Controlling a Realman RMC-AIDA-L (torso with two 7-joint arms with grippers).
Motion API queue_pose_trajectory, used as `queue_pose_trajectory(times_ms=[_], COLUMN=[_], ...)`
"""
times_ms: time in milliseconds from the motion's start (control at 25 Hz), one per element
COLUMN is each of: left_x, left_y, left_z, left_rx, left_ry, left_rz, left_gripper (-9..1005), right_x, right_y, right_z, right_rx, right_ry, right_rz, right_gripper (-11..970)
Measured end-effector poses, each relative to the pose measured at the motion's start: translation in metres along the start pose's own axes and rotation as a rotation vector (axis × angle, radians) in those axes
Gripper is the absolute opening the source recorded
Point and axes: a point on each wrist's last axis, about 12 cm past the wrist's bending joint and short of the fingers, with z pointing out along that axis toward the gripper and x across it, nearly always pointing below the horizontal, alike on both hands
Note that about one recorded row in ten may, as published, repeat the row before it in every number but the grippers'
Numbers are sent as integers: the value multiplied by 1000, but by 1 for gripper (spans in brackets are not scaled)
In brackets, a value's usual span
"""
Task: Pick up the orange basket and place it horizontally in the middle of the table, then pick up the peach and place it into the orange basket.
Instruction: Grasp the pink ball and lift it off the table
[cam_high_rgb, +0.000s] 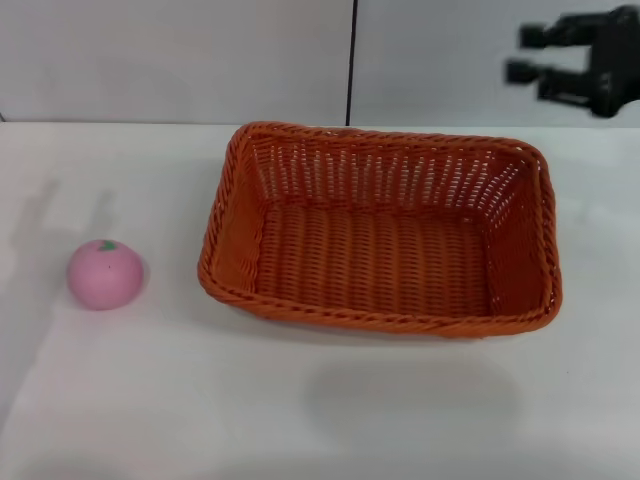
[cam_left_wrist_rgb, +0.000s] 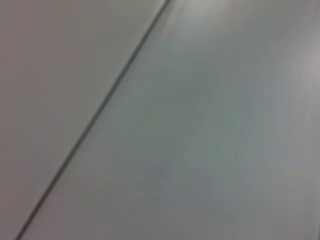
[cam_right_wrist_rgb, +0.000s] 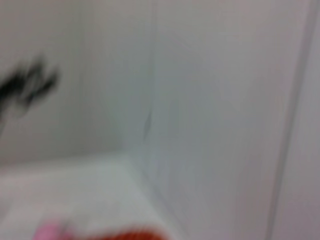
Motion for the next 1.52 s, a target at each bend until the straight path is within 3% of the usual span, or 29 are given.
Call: queue_pose_trajectory(times_ms=[160,480,520,800,1200,1520], left_x=[2,-3,0,14,29,44], left_y=[3,20,27,34,38,33], left_z=[-7,-19,-21,-29,-41,-40], left_rx=[32,124,116,105,60,74], left_ry=[78,305,383,542,665,741], left_rz=[10,43,63,124,221,226], left_gripper=[804,803,803,803,802,802], right_x=[22,71,75,89,92,93], right_y=[16,42,45,60,65,66], right_z=[-28,-71,-74,-83,-87,-87], right_rx=[185,429,441,473,489,488], right_ry=[-230,-401,-408,-492,-524,-529], right_rz=[43,228,245,326,350,358], right_gripper=[448,449,449,449,450,448])
